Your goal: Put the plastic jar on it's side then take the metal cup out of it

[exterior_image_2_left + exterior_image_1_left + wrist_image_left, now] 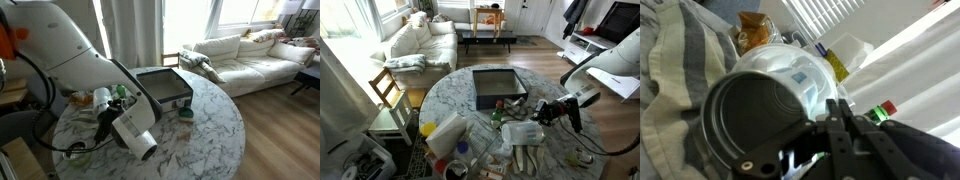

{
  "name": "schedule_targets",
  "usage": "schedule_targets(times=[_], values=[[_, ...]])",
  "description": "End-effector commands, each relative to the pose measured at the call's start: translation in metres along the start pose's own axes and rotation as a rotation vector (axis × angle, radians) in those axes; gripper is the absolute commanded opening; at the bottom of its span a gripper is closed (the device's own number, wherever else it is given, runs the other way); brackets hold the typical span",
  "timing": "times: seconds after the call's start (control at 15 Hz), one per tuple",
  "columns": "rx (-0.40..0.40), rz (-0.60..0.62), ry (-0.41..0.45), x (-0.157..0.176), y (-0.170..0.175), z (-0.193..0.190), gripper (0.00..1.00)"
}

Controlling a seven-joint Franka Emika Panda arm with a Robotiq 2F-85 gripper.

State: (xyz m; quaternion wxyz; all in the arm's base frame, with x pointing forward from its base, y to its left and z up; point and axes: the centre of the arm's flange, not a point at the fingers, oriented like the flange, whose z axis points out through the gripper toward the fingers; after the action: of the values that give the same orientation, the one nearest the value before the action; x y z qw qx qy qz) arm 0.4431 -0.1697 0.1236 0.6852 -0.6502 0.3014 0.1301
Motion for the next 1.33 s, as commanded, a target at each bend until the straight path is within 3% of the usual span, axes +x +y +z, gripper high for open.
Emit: schedule_targets(times=[0.0,0.07,0.13,0.27,0.8,1.27], values=[[-0.063,0.004,0.012,0.004,-0.008,-0.004,0.01],[-0.064,-0.005,0.016,0.005,-0.010,-0.004,0.01],[-0.062,-0.011,0.023,0.006,-0.014,-0.005,0.30],[-0.050,-0.035,0.020,0.006,-0.025,-0.004,0.38],[-0.047,-0.122,0.034,0.000,-0.066,-0.006,0.98],[-0.058,-0.180,0.095,-0.009,-0.096,-0.026,1.00]])
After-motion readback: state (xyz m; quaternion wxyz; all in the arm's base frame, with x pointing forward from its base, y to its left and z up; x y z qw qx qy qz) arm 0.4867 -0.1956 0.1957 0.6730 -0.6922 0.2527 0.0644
